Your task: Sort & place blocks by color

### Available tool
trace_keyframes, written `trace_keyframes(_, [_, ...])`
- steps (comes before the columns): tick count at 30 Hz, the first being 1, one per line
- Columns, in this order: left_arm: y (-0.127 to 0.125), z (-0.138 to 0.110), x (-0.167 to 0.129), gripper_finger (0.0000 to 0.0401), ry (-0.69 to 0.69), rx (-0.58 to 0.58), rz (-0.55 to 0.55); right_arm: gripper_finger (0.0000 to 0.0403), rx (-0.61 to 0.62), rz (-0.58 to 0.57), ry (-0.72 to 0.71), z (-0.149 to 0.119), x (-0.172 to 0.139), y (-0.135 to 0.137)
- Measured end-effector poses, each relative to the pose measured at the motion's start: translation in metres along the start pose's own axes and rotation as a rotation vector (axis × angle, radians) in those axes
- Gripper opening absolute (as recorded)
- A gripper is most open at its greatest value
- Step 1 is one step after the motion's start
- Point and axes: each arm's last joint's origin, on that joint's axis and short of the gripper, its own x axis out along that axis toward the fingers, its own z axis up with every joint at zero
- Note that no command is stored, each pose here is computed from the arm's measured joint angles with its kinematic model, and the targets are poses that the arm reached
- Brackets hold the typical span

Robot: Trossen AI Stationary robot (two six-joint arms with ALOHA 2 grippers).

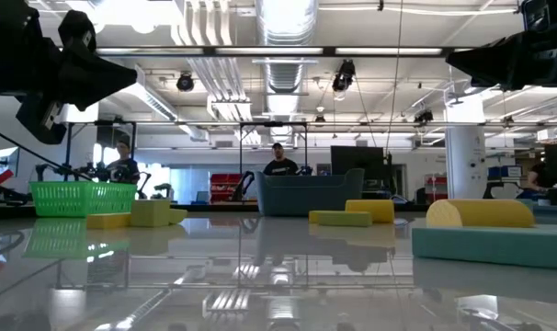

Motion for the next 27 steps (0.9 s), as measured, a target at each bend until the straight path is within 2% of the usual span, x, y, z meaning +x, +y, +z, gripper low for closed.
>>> trace_keyframes(19, [0.0, 0.0, 0.0, 0.001, 0.0, 0.001, 0.0, 0.0009, 0.0, 0.0, 0.0, 0.0, 0.0, 0.0])
trace_keyframes(24, [0.0039, -0.0008, -0.0001, 0.001, 0.06, 0.069, 0.06, 0.0009, 0.008, 0.0, 0.0, 0.0, 0.0, 0.0])
trace_keyframes(25, [0.0047, -0.0005, -0.0002, 0.001, 0.06, 0.064, 0.069, 0.0009, 0.057, 0.003, 0.0, 0.0, 0.0, 0.0002])
trace_keyframes(27, [0.006, 0.0, -0.0003, 0.001, 0.057, 0.059, 0.083, 0.0009, 0.317, 0.043, -0.007, 0.0004, -0.0001, 0.0015])
